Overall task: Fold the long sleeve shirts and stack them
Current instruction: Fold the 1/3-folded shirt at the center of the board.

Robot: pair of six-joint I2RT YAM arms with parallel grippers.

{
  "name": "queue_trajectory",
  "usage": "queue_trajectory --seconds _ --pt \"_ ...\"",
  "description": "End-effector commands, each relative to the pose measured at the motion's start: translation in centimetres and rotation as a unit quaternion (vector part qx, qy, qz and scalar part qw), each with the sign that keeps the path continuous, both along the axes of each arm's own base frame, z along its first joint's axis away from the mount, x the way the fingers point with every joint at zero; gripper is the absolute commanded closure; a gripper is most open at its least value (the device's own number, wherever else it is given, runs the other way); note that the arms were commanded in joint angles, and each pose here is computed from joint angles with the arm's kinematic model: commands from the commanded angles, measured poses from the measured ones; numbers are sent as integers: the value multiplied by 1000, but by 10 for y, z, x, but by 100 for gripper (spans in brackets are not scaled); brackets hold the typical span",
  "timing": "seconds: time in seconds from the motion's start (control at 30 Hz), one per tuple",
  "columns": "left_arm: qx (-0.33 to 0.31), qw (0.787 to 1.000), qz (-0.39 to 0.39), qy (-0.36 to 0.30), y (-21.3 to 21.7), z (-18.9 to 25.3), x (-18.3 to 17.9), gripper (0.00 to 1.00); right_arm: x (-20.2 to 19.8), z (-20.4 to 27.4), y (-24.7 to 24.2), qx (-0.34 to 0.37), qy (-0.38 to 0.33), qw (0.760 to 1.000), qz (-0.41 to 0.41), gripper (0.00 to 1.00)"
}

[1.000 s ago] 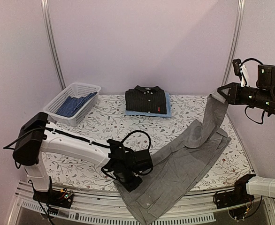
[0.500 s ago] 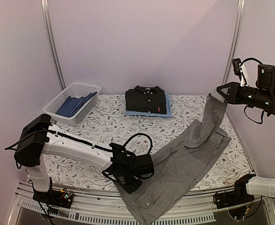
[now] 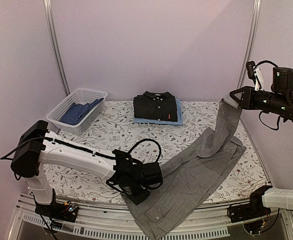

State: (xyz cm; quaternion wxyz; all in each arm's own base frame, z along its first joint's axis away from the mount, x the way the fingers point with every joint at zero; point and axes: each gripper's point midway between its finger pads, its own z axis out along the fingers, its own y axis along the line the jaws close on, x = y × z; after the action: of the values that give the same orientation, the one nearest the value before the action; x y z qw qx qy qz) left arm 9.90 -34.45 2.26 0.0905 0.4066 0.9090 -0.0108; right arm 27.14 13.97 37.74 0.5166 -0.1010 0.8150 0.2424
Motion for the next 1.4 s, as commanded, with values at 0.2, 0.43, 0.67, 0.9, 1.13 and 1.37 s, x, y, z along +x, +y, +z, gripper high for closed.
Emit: queue_trajectory --seconds 0.2,0.43,0.67,0.9,1.13,1.37 --pt "-61 997 -50 10 -12 46 -13 100 -1 36 -4 -8 -38 999 -5 100" --pt "-117 987 -95 50 -22 65 -35 100 -10 53 -14 -25 -52 998 -17 100" --pt "-130 981 -119 82 -25 63 -49 100 -16 62 -20 -31 -56 998 -24 100" --pt "-115 979 -131 107 -20 42 -59 100 -22 48 -18 -40 -37 998 -11 100" --pt "-105 976 -140 127 -17 26 -65 100 -37 29 -8 -52 -7 998 40 100" --pt "-130 972 -143 135 -25 35 -65 66 -49 -34 11 -64 68 989 112 100"
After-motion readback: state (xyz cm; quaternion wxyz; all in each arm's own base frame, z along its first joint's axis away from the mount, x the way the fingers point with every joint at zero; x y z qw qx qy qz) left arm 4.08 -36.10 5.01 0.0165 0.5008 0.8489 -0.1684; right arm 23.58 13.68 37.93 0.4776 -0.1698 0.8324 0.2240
